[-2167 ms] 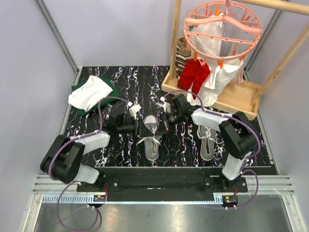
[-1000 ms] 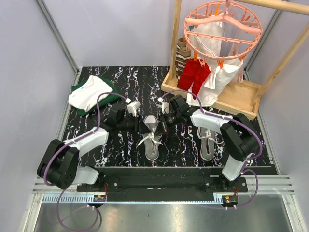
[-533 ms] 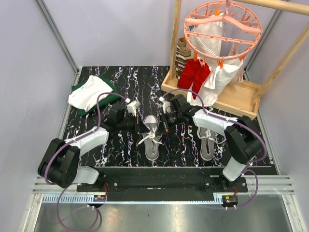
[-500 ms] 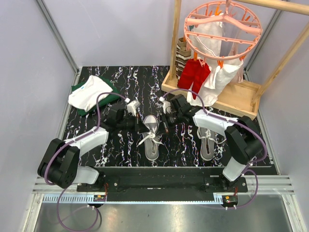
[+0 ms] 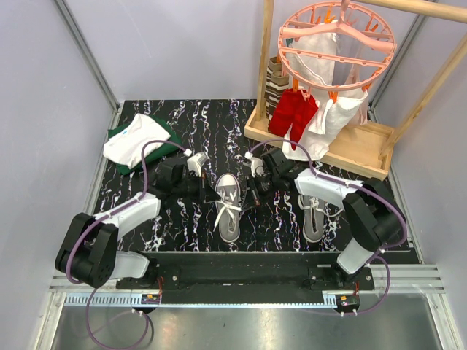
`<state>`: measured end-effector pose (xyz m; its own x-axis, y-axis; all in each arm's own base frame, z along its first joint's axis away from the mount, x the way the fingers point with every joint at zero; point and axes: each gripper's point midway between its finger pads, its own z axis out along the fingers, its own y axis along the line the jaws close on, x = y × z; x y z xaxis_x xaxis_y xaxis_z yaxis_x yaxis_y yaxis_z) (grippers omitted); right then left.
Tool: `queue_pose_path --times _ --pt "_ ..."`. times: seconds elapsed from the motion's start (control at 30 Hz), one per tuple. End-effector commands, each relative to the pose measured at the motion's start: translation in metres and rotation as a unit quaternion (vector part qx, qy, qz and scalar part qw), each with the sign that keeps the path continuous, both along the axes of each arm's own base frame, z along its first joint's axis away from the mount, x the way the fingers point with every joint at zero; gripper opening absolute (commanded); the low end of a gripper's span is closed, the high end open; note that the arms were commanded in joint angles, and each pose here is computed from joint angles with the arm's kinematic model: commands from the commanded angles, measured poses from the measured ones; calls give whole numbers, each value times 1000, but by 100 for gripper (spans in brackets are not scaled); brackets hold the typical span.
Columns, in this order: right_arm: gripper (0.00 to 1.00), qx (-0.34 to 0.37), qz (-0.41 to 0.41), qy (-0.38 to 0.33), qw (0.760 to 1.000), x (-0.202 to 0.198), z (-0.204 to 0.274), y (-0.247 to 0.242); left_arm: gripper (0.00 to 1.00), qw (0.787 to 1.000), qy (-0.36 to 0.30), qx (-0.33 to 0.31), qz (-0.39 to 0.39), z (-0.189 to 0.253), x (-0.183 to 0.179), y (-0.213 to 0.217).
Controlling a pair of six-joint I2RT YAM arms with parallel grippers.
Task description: Tie the shoes
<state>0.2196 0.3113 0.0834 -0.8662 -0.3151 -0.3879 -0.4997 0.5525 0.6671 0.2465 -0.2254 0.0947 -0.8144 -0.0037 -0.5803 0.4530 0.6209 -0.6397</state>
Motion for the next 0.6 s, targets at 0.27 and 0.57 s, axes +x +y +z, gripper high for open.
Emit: queue_pose_path --times 0.27,0.57 --pt "0 -6 -5 -23 1000 -1 9 -17 0 999 -38 4 6 7 10 9" --pt "0 -18 -2 -27 999 -5 3 -25 0 999 -35 11 10 2 14 10"
